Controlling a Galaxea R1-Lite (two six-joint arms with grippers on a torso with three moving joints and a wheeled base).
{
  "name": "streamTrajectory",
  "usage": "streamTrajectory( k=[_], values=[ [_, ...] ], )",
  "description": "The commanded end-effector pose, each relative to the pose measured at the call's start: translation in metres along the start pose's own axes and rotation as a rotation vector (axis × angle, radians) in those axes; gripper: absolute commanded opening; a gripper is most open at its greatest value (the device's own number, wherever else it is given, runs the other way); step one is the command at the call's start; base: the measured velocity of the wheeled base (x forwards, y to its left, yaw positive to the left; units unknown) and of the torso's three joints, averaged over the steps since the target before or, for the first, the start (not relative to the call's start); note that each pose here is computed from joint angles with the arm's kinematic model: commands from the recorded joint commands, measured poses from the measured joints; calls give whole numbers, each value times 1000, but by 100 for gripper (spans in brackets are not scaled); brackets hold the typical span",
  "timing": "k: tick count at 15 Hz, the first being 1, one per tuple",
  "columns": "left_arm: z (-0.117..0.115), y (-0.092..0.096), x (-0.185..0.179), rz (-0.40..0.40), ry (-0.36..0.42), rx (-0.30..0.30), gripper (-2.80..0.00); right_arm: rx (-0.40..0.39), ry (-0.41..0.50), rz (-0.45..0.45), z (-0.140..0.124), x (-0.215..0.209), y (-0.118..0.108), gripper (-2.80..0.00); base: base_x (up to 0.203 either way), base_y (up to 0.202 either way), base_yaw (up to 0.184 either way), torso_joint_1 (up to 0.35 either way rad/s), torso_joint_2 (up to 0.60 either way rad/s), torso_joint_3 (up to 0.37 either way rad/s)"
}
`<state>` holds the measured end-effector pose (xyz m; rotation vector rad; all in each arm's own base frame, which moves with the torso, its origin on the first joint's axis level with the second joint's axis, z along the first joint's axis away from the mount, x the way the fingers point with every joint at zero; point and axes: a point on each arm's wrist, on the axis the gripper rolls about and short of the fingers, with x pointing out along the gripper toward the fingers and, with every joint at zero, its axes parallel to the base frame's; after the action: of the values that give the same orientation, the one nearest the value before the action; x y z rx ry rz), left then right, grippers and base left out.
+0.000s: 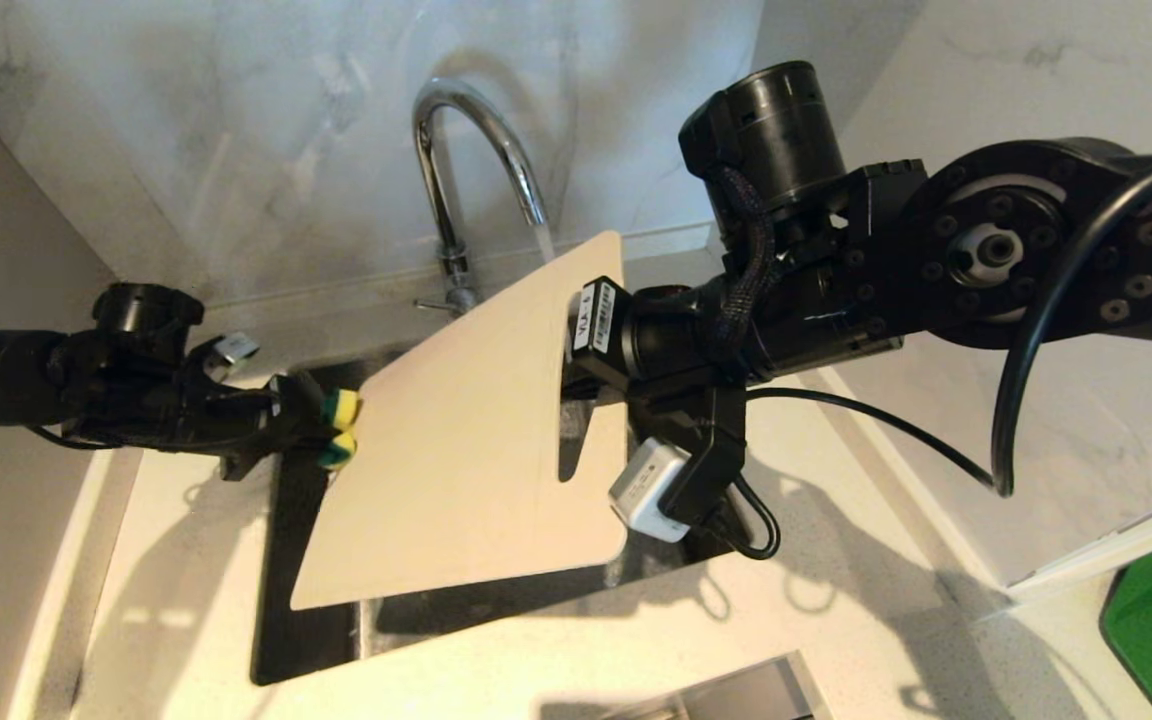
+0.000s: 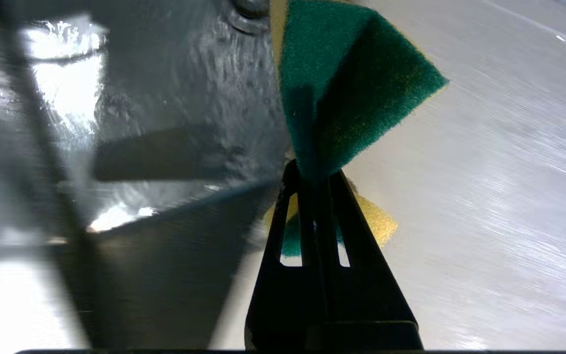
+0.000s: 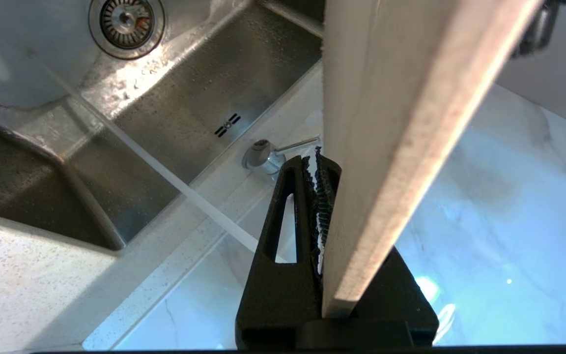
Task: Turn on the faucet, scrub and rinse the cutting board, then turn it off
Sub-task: Put down the cutting board
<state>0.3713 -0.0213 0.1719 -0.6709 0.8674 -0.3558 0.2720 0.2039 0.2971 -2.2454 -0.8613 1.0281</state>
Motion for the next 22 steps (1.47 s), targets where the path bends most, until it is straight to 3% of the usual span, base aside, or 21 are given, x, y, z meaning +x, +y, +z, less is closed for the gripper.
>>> streamTrajectory(
  k=[1,4,8,10,13,16,18,22],
  values=[
    [11,27,-10,24,-28,-28,-280,-13,-1,3,0,-1,0,-280,0,0,0,0,0,0],
    [23,14,-32,-17,-89,7,-280,-13,0,3,0,-2,0,-280,0,0,0,0,0,0],
    [36,-41,-93,-101,-226,94,-280,-10,-6,9,2,-3,2,-280,0,0,0,0,0,0],
    [29,-72,-121,-152,-242,135,-280,-11,-4,7,2,-2,1,-280,0,0,0,0,0,0],
    [-8,-127,-136,-276,-164,196,-280,-8,-4,12,1,-1,3,-280,0,0,0,0,0,0],
    [-65,-169,-125,-375,5,273,-280,-9,1,12,-1,1,3,-280,0,0,0,0,0,0],
    [-95,-180,-110,-335,58,316,-280,-9,1,11,-1,1,3,-280,0,0,0,0,0,0],
    [-126,-163,-83,-285,135,335,-280,-3,6,20,-3,1,6,-280,0,0,0,0,0,0]
  ],
)
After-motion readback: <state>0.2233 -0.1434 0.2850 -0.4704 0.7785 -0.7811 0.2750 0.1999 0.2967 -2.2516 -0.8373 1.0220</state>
